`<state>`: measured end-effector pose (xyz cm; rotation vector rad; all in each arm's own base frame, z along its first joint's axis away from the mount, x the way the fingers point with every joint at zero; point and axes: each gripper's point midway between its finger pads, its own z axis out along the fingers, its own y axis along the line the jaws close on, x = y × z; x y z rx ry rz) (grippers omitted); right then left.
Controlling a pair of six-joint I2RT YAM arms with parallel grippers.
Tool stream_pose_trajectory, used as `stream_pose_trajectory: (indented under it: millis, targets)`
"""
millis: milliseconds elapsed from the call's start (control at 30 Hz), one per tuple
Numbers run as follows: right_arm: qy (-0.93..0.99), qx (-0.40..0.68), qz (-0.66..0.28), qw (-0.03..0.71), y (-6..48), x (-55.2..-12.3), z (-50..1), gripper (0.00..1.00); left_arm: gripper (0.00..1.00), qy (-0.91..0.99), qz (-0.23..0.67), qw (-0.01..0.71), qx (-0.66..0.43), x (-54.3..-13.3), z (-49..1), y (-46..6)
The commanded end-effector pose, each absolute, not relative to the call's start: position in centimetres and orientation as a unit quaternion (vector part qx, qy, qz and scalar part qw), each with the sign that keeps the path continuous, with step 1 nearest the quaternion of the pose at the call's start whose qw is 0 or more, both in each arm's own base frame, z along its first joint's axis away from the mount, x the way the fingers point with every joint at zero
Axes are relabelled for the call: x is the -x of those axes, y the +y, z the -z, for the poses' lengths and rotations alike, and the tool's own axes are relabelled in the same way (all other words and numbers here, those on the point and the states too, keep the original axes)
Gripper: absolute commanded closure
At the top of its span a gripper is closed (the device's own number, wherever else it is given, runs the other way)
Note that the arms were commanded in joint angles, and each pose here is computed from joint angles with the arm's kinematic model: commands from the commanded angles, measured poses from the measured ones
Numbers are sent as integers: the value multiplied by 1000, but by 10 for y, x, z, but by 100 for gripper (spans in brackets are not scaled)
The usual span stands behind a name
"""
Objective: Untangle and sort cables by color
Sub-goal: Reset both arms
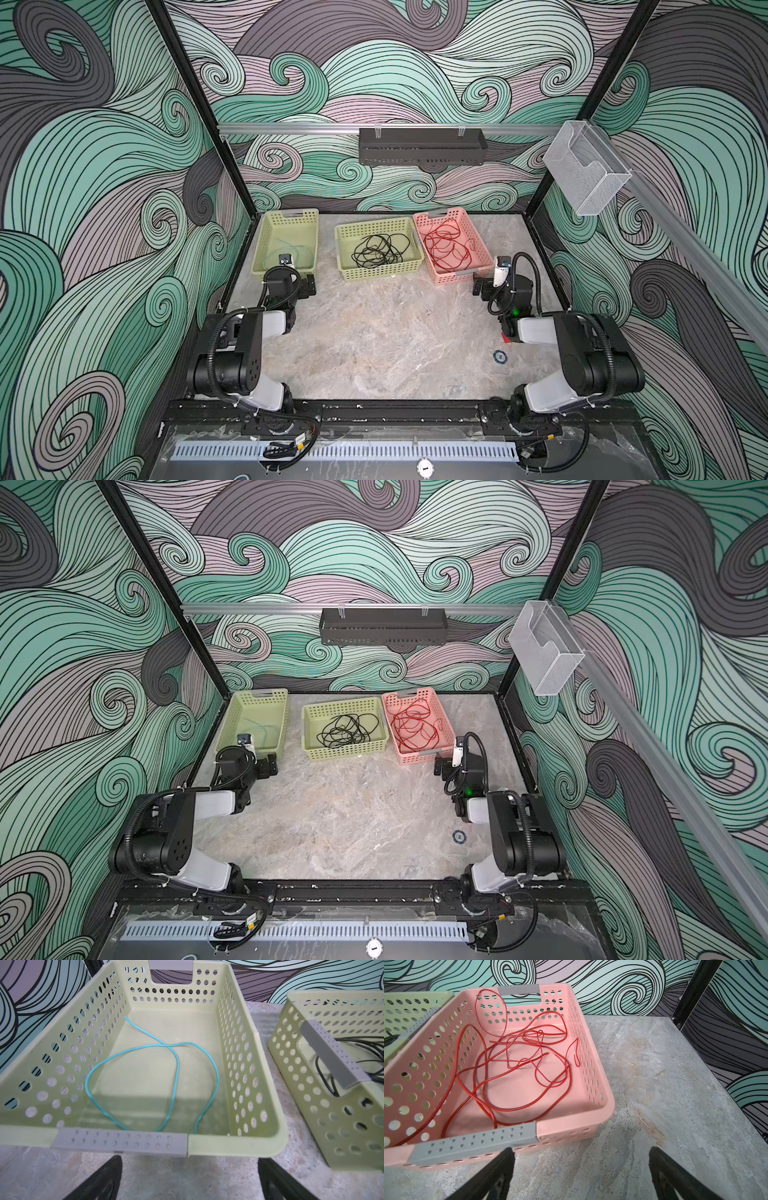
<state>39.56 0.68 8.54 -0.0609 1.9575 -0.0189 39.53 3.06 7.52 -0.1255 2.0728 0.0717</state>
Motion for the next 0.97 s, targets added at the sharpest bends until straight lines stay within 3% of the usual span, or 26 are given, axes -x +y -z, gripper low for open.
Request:
stream_pose_trajectory:
  millis: [0,933]
  targets:
    - [824,18,10,566,4,-399,-93,0,1,851,-25,521,51,-402,-87,31]
    - [825,18,13,565,4,-399,-92,0,1,851,-26,521,52,-402,-87,31]
